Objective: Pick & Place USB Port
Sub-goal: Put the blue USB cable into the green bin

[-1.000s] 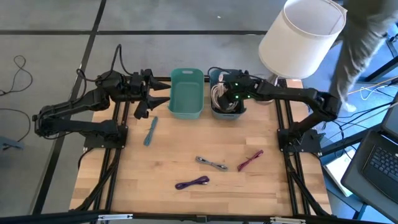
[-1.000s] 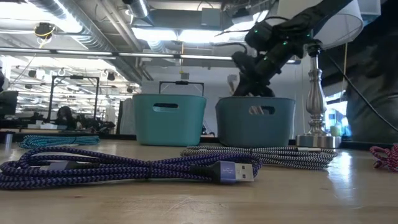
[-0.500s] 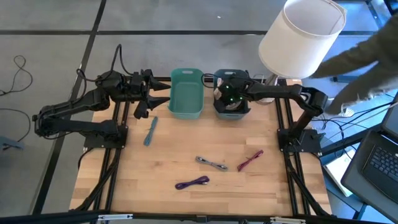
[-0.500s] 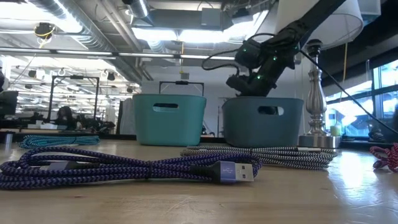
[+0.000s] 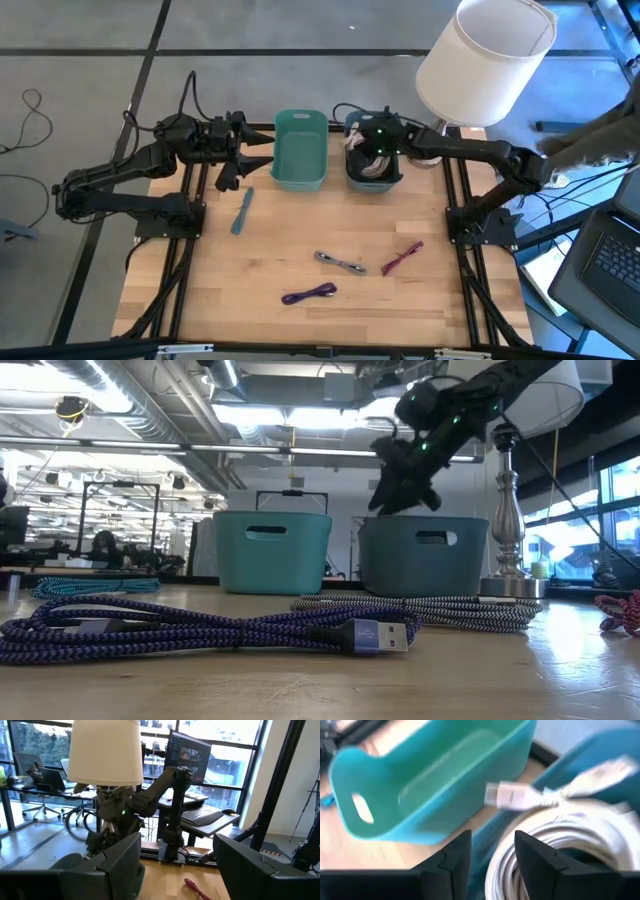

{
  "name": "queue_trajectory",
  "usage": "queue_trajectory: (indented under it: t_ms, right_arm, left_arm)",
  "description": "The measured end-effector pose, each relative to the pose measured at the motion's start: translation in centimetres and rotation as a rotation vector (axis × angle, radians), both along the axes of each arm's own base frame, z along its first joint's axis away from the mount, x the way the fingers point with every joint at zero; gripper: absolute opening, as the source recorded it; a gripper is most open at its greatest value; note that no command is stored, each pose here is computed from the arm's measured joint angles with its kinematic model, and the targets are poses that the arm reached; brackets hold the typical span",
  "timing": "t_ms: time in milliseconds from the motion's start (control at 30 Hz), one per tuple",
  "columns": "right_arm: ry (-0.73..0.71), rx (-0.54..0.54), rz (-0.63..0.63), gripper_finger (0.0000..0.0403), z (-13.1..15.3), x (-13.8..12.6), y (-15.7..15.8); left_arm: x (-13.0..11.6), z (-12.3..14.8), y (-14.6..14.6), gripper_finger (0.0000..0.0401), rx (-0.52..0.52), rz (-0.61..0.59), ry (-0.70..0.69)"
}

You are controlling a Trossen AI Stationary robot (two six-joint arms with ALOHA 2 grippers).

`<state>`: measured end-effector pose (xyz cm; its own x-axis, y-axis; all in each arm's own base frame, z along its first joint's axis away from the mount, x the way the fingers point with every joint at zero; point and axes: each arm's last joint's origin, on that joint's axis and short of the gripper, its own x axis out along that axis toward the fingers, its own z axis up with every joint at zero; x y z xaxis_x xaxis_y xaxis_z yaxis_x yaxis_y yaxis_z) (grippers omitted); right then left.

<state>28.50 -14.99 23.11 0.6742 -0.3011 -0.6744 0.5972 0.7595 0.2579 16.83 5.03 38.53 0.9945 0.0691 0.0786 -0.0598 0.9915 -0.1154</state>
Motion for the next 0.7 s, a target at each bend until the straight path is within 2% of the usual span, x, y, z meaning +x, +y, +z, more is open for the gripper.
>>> queue_trajectory:
  t_ms: [133, 300, 500, 700]
  right_arm:
    - [-0.053, -0.065, -0.031, 0.0156, 2.3, -0.9, 0.6]
    - [-0.150, -0.112, 0.018, 0.0157, 5.2, -1.7, 2.7]
    - [-0.282, -0.139, 0.148, 0.0157, 8.6, -2.6, 7.3]
    - [-0.406, -0.089, 0.269, 0.0158, 10.9, -3.7, 12.1]
  left_arm:
    - [0.0, -0.1, 0.0, 0.0242, 0.007, 0.001, 0.007]
    - [0.0, -0.9, 0.0, 0.0242, -0.047, -0.001, 0.089]
    - [-0.3, -3.1, -0.3, 0.0242, -0.143, -0.048, 0.305]
    - [-1.2, -5.1, -0.7, 0.0242, -0.249, -0.109, 0.520]
